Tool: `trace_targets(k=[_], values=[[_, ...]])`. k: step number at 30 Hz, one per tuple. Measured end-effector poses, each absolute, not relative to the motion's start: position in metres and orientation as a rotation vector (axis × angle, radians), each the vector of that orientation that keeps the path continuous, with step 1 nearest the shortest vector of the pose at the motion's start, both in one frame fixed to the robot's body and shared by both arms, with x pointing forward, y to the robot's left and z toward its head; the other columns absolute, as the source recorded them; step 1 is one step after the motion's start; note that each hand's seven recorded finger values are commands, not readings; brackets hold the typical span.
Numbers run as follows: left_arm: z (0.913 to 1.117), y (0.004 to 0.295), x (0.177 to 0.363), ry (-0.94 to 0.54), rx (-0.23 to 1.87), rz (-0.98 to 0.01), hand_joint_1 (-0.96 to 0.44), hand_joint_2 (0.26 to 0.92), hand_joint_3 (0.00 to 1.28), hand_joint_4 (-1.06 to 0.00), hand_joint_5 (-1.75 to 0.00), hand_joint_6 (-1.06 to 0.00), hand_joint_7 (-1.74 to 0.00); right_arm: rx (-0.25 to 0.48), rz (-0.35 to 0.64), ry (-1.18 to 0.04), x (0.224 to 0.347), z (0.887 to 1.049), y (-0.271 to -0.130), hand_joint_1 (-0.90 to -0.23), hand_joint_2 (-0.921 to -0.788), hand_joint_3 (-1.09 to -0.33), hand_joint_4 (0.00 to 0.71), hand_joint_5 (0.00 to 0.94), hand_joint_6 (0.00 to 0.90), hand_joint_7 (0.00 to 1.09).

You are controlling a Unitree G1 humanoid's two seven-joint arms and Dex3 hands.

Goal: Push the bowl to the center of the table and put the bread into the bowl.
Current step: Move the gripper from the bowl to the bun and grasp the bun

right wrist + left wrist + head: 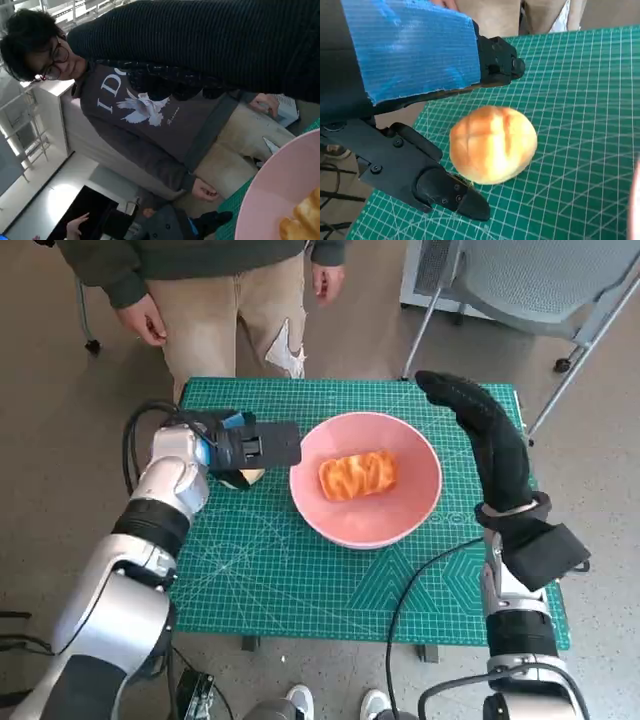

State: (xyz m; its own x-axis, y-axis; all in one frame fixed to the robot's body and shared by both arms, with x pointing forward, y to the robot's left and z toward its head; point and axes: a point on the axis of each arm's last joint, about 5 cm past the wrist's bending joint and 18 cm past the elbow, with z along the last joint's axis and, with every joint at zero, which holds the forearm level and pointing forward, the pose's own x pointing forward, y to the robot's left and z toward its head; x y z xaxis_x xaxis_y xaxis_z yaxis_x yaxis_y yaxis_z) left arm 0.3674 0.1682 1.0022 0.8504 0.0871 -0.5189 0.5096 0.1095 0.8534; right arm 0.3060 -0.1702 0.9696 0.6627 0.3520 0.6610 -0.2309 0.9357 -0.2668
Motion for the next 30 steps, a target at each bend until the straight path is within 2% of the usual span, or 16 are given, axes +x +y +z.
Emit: trace_targets(k=[20, 24, 28, 29, 30], values=[[0.991, 0.169, 0.366, 0.549, 1.449, -0.363, -0.52, 0.706, 0.0, 0.0, 0.0, -0.15, 0.0, -0.164, 0.337, -0.771, 0.302, 0.968, -0.175, -0.683, -0.921, -0.844, 0.187, 0.0, -0.001, 0.48], [0.99, 0.169, 0.365, 0.549, 1.455, -0.37, -0.47, 0.711, 0.0, -0.07, -0.03, -0.16, 0.0, -0.165, 0.337, -0.769, 0.302, 0.967, -0.175, -0.685, -0.921, -0.845, 0.187, 0.0, -0.001, 0.48], [0.989, 0.169, 0.365, 0.55, 1.457, -0.374, -0.39, 0.718, 0.0, -0.22, -0.07, -0.18, -0.01, -0.168, 0.337, -0.773, 0.301, 0.968, -0.176, -0.688, -0.921, -0.845, 0.187, 0.0, -0.001, 0.48], [0.989, 0.169, 0.365, 0.549, 1.457, -0.373, -0.34, 0.725, 0.0, -0.29, -0.19, -0.21, -0.01, -0.169, 0.337, -0.774, 0.301, 0.969, -0.176, -0.688, -0.921, -0.845, 0.187, 0.0, -0.001, 0.48], [0.989, 0.169, 0.365, 0.548, 1.457, -0.372, -0.3, 0.729, 0.0, -0.3, -0.34, -0.22, 0.0, -0.169, 0.337, -0.776, 0.301, 0.969, -0.176, -0.688, -0.921, -0.845, 0.187, 0.0, -0.001, 0.48]])
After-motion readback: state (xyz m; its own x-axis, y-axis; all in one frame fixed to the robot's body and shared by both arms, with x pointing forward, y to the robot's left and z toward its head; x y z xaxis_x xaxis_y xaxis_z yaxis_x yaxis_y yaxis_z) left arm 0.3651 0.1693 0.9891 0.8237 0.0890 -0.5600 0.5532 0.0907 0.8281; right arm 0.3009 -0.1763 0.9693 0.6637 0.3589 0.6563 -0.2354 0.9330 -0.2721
